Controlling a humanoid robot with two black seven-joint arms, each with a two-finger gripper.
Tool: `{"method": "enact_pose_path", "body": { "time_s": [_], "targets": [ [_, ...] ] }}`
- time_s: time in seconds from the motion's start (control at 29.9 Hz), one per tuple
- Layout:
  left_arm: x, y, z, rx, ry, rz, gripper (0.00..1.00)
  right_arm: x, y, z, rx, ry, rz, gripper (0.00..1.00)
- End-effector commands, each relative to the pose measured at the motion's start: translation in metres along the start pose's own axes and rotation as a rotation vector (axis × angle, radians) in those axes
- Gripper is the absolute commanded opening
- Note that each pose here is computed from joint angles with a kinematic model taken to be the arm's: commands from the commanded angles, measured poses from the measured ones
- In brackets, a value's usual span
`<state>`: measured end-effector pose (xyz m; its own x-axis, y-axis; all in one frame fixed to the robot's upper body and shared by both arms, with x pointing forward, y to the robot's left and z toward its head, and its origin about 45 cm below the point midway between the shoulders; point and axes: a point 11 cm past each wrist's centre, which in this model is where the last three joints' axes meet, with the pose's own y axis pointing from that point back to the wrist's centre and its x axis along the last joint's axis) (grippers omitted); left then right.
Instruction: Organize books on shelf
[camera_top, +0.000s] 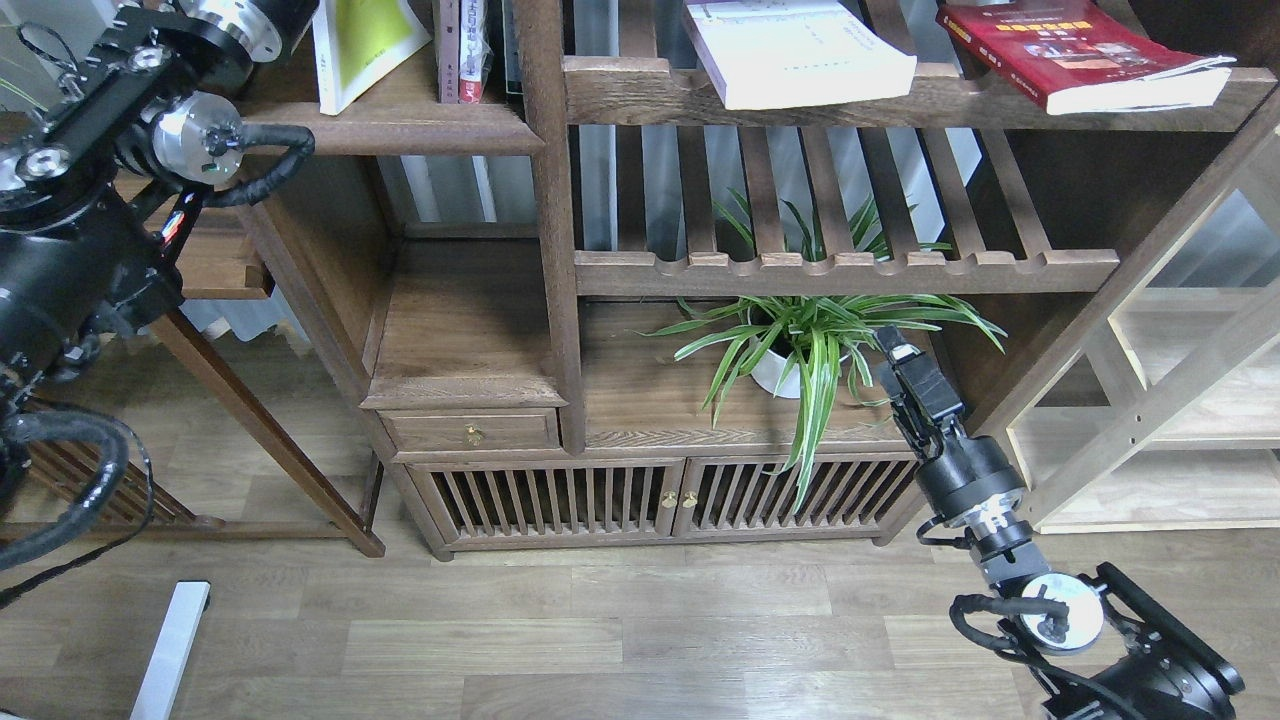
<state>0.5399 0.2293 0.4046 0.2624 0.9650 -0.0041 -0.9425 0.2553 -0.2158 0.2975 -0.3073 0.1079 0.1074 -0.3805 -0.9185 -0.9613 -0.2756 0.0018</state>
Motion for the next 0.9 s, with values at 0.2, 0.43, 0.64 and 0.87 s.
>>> {"method": "enact_pose_path", "body": {
  "time_s": [0.2,0.43,0.64,0.87],
  "targets": [
    [-0.01,-0.009,0.024,-0.047,0.037,-0.012,0.29,0.005,0.006,-0.005,-0.003,0.015,0.017,0.84],
    [-0.031,-0.018,0.039,-0.079,0.052,-0.046,0.29,0.005,0.008,-0.014,-0.002,0.036,0.021,0.84],
    [-0.034,-0.026,0.076,-0.141,0.06,-0.05,0.31,0.006,0.008,-0.015,-0.007,0.042,0.022,0.84],
    [-0.031,-0.028,0.102,-0.197,0.097,-0.047,0.32,0.006,0.009,-0.015,-0.011,0.046,0.023,0.84]
  ]
}}
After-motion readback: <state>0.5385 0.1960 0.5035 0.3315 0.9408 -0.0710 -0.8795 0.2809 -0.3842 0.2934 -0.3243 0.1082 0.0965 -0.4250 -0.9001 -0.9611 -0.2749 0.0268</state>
